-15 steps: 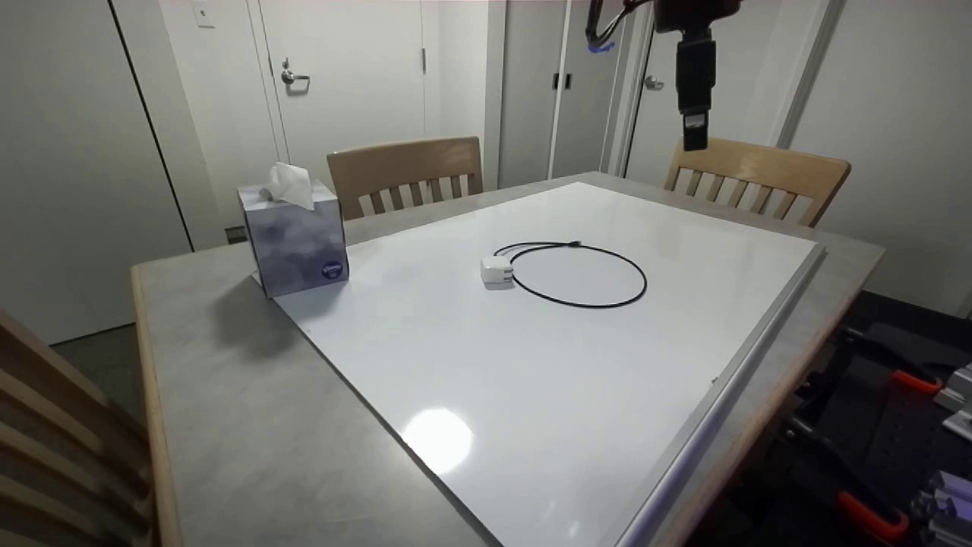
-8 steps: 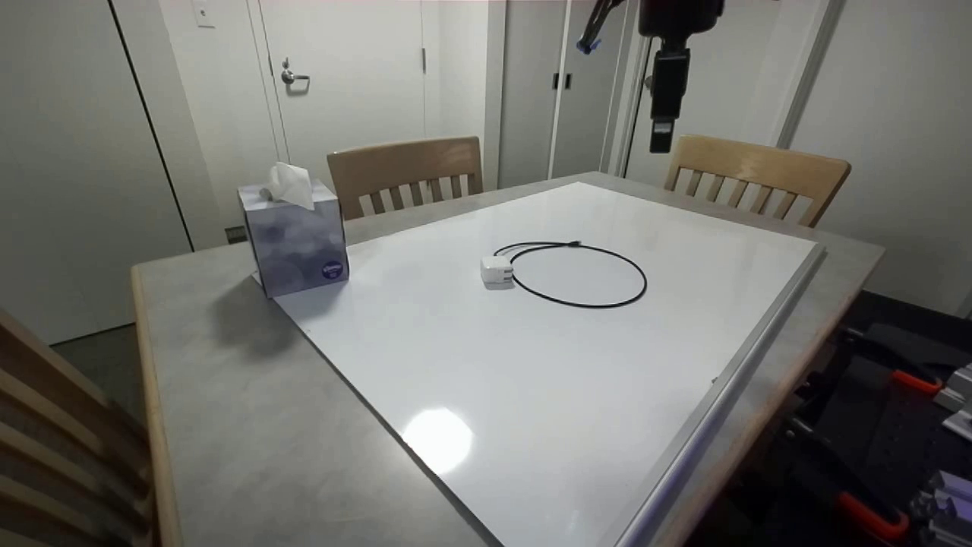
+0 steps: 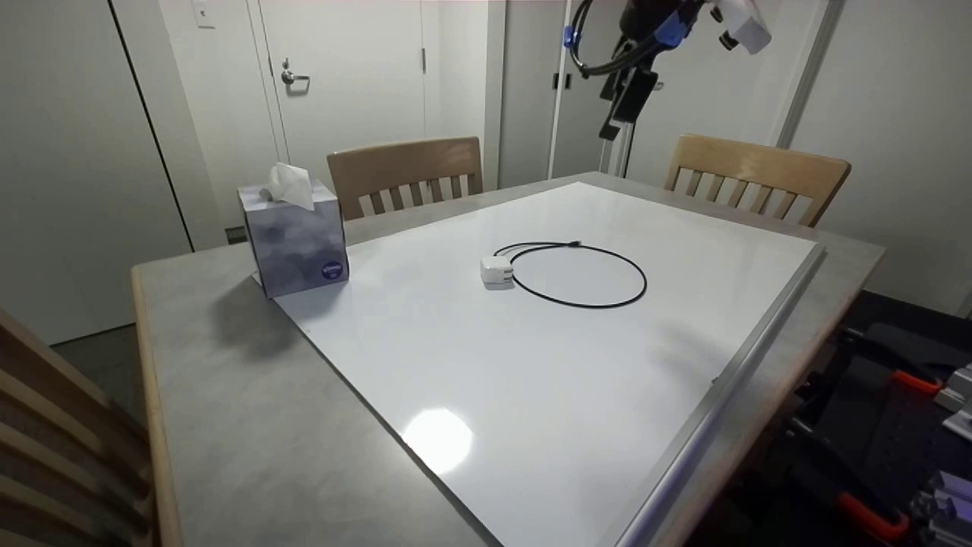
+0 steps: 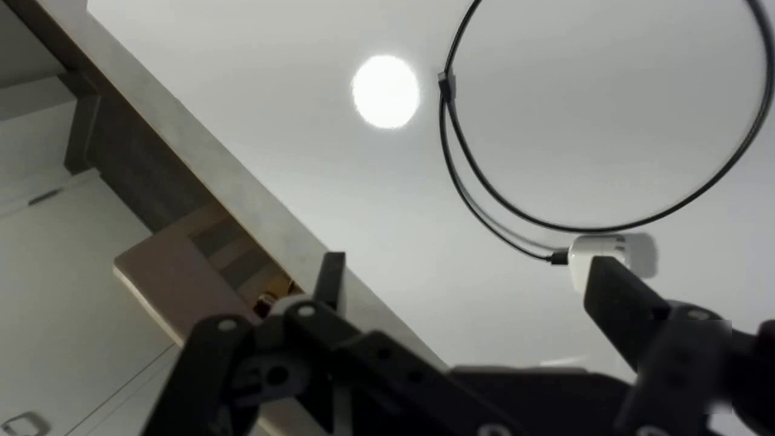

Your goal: Unwrap the charger cable

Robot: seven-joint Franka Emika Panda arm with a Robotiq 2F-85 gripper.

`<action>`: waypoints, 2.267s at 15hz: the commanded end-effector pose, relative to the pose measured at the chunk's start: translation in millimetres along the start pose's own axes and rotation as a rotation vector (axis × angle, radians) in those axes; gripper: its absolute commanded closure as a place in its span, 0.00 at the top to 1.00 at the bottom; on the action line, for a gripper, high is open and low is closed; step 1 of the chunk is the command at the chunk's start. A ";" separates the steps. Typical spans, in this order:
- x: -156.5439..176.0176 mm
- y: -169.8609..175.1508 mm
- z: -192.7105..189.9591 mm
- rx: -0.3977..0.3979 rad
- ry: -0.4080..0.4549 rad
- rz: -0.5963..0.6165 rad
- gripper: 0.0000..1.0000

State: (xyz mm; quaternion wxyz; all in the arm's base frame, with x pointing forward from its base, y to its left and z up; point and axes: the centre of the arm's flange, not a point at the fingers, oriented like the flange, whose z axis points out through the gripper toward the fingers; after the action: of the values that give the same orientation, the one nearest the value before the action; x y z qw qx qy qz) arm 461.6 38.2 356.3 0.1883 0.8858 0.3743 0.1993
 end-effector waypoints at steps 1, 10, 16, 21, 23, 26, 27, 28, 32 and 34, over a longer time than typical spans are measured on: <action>-20.8 11.1 41.5 0.078 0.155 0.016 1.00; -13.9 7.5 28.7 0.144 0.170 0.031 1.00; -21.1 -40.4 70.9 0.306 0.206 -0.013 1.00; -1.4 -112.4 79.4 0.272 0.178 0.000 1.00; 3.9 -113.6 80.2 0.287 0.170 -0.005 1.00; 1.7 -109.7 81.0 0.326 0.130 0.005 1.00; 1.0 -109.5 81.5 0.339 0.114 0.010 1.00; 0.2 -109.1 81.8 0.348 0.097 0.013 1.00; -11.1 -97.3 91.1 0.336 0.027 0.013 1.00; -19.3 -85.1 98.7 0.321 -0.002 0.025 1.00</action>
State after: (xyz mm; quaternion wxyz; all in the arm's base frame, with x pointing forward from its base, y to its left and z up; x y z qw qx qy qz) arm 434.5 86.6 218.4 0.0288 0.9056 0.3939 0.1546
